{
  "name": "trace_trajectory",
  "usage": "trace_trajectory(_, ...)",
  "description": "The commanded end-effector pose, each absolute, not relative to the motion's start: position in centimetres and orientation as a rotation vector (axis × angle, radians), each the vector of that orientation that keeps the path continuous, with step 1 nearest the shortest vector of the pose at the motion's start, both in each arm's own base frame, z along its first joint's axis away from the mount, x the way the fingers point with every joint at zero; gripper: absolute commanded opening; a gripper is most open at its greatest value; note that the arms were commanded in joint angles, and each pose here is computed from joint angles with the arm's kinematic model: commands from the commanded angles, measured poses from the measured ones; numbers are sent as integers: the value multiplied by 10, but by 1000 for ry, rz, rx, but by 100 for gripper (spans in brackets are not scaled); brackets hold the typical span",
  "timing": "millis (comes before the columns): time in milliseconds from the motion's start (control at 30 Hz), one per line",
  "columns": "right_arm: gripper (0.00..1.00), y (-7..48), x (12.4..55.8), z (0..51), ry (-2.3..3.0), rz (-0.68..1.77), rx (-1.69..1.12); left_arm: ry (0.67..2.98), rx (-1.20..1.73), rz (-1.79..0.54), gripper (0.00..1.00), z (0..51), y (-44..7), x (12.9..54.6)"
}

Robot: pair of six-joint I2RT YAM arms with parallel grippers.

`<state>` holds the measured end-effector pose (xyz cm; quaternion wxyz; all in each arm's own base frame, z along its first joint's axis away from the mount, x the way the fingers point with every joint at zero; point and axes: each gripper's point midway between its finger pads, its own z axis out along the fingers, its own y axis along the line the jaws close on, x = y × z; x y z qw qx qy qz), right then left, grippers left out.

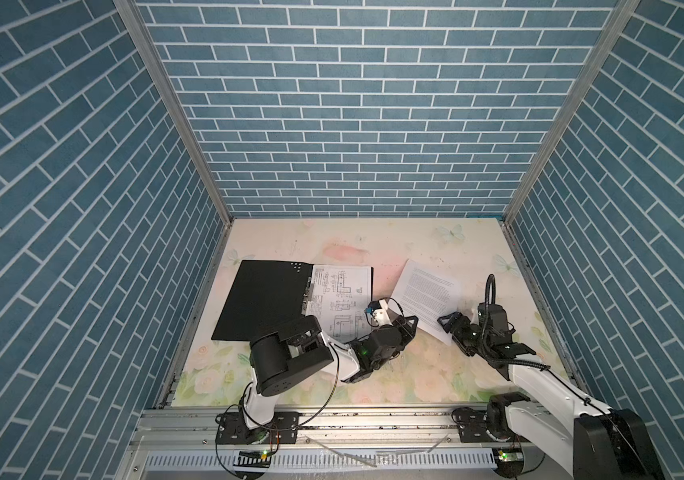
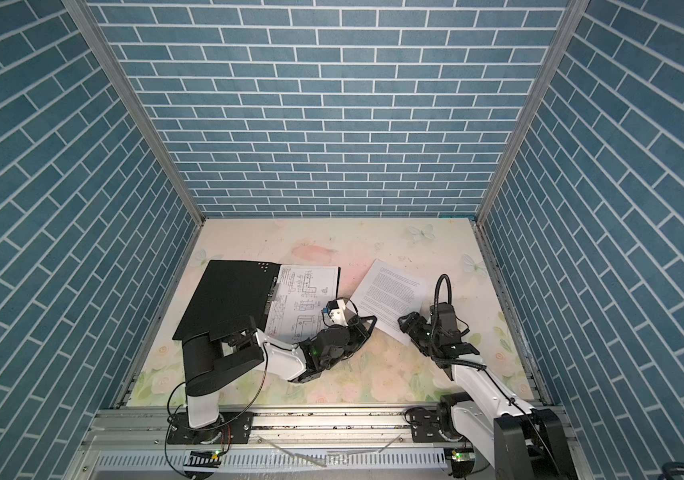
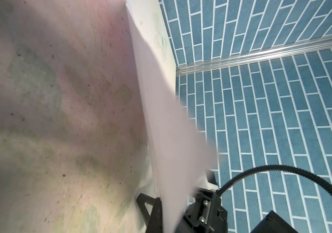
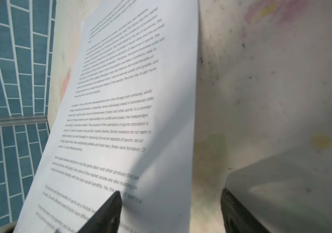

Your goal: Put the files into the folder

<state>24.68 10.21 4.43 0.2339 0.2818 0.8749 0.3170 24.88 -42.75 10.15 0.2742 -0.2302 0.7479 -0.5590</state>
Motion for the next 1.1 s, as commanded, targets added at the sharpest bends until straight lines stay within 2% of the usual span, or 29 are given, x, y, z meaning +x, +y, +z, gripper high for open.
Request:
trace_trajectory(0, 70, 101, 250, 43, 2361, 908, 780, 1996, -599, -1519, 4, 108, -425, 246)
trace_trajectory(167, 58, 108, 261, 48, 2299, 1004, 810, 1996, -615, -1536, 5, 103, -425, 245)
trace_trajectory(367, 50, 111, 264, 43, 2270, 1053, 846, 1994, -624, -1541, 5, 100, -423, 245)
trace_trajectory(633, 23, 108, 269, 56, 2240, 1044, 837, 2000, -634, -1534, 7, 96, -420, 244)
trace_trajectory(833, 3, 112, 276, 70, 2232, 1060, 797, 1994, -644, -1541, 15, 98, -420, 245)
trace_trajectory(1000, 0, 112, 278, 77, 2241, 1038, 764, 2009, -662, -1504, 19, 87, -405, 243)
trace_trajectory(1067, 0, 112, 279, 81, 2240, 1035, 747, 2010, -667, -1500, 28, 87, -402, 243)
